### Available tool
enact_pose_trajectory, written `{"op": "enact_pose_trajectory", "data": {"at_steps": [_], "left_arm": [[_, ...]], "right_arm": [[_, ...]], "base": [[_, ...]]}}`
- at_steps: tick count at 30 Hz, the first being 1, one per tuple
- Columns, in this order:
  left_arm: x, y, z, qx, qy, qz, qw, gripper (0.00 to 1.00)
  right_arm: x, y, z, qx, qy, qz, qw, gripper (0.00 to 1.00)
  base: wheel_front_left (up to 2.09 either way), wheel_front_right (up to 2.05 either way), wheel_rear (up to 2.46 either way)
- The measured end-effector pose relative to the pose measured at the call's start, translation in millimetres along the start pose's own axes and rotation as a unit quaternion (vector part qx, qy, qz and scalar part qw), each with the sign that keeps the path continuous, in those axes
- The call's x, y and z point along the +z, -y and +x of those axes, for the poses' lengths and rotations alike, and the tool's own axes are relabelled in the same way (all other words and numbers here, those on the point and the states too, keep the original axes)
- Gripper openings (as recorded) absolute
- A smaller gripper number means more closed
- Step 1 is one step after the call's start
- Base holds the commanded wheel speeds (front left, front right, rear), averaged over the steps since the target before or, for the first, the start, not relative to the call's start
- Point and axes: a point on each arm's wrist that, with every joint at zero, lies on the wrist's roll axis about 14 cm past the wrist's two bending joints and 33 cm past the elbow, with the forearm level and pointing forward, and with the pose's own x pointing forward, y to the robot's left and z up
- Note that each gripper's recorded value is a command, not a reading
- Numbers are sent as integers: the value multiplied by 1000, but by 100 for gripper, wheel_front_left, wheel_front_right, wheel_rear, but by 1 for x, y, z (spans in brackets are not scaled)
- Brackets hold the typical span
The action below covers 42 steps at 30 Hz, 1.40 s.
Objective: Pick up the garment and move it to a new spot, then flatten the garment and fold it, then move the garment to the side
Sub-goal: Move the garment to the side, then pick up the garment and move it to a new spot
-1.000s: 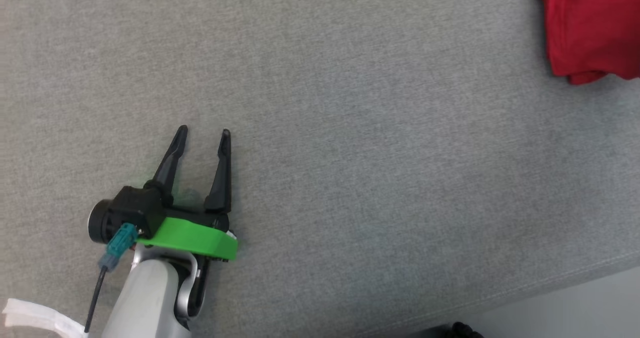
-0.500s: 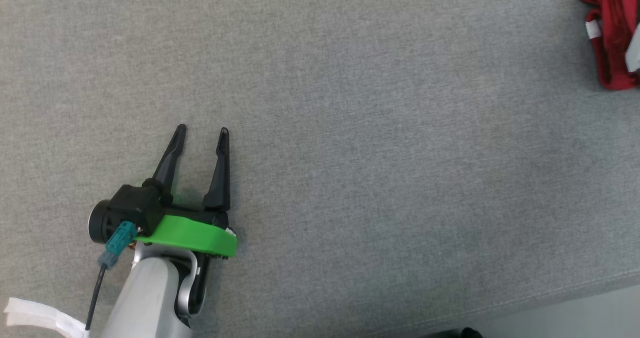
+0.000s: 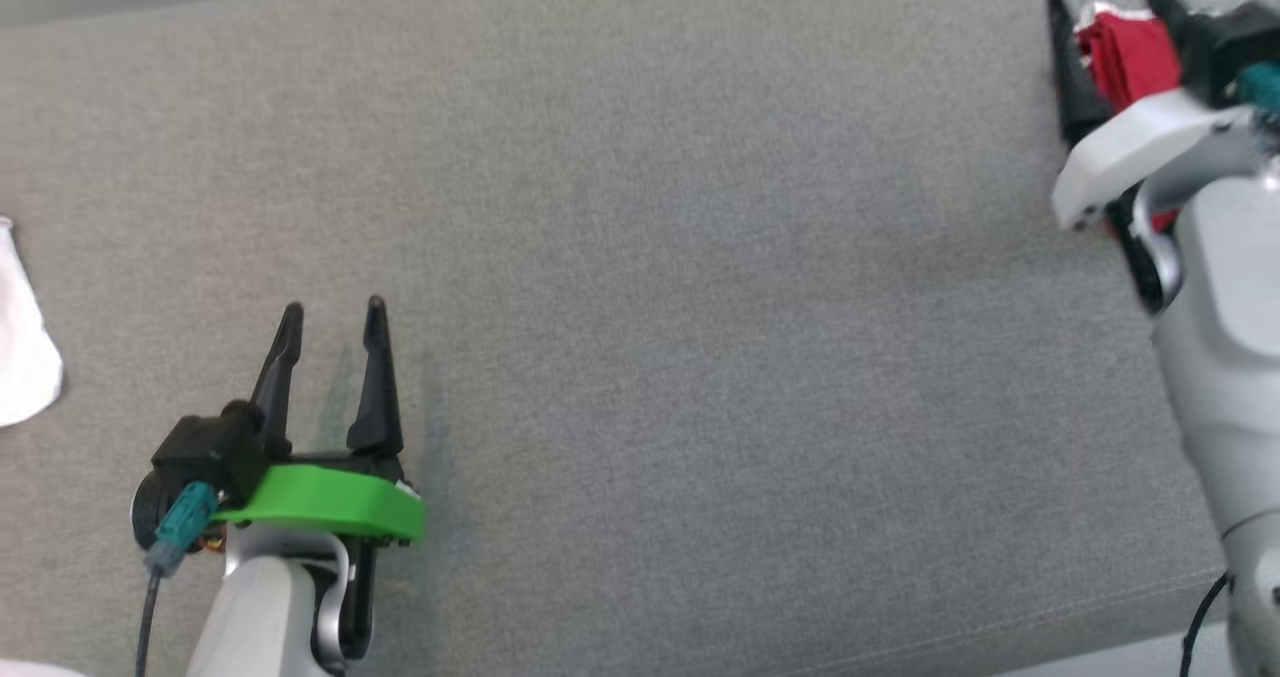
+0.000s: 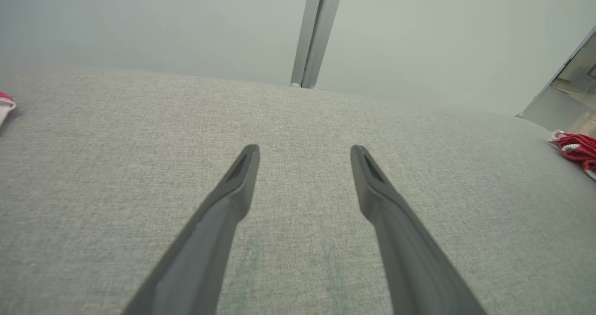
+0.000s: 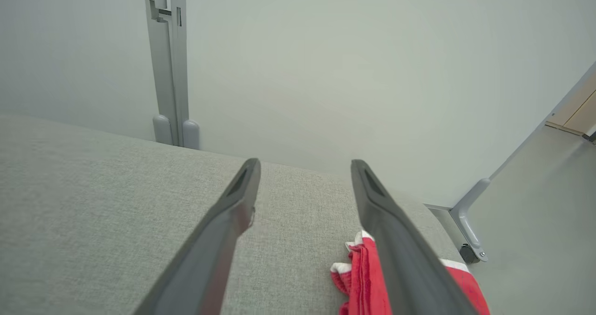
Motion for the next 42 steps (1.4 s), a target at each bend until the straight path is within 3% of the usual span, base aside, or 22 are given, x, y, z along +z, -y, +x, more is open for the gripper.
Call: {"op": "enact_pose_trajectory", "data": {"at_steps": [12,24,32,42], "left_arm": [[30,-33,-68,79,31,7,996,100],[31,-33,-116,99,40,-9,994,100],[25,-21,-120,90,33,-18,995,100],[24,-23,-122,95,33,-21,995,100]], "right_arm": [[8,-32,-83,-26,36,111,993,100],[-16,-77,-154,6,16,150,989,100],[-30,-92,-173,19,-3,175,984,100],[-29,-101,-171,34,-4,171,985,100]], "base": [[0,0,0],[0,0,0],[0,0,0],[0,0,0]]}}
